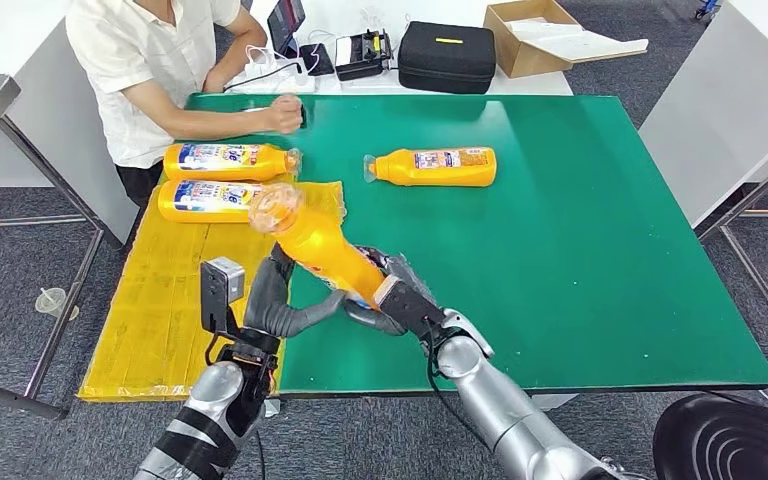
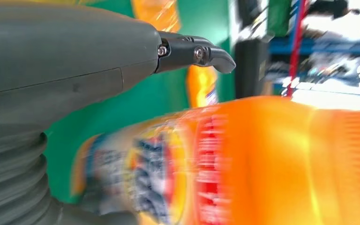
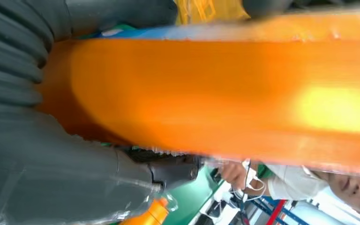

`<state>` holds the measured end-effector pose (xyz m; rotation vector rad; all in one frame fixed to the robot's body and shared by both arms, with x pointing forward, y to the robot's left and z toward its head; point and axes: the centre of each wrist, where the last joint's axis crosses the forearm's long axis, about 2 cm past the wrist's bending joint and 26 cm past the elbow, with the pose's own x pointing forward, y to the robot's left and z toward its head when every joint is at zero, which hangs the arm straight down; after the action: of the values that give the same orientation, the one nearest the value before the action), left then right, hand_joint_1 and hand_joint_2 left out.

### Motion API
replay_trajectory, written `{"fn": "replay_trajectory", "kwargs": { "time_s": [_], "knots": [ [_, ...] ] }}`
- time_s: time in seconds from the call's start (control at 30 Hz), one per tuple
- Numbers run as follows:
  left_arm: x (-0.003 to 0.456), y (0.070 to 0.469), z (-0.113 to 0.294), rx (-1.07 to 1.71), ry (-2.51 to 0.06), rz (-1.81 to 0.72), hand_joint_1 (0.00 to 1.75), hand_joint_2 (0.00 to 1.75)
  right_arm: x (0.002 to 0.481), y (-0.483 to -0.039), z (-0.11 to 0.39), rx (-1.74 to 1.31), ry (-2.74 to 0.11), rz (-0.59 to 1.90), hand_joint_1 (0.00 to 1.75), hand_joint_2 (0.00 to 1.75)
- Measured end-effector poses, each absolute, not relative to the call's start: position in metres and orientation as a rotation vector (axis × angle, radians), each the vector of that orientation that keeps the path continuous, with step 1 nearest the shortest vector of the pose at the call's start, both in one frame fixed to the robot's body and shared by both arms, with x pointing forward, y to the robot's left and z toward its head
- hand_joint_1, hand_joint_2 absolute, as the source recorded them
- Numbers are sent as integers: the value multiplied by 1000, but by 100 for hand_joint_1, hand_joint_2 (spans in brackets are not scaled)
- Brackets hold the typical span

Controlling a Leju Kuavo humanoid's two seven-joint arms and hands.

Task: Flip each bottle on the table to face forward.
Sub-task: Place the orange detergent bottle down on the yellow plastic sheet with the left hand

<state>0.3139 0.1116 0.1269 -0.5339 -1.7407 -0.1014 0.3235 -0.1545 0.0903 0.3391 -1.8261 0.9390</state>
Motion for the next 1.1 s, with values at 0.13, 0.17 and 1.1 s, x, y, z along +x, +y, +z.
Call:
{"fn": "replay_trajectory", "kwargs": {
  "time_s": [0.13,0.17,1.1],
  "knots": [
    [312,110,135,-484,-1806,-83,0,175,317,-150,84,330,-1821,949,175,175],
    [312,110,136,-481,-1813,-80,0,175,315,-149,83,327,-1820,949,175,175],
    [304,108,135,-1074,-1494,-1,0,175,304,-149,64,281,-1810,967,175,175]
  ]
}}
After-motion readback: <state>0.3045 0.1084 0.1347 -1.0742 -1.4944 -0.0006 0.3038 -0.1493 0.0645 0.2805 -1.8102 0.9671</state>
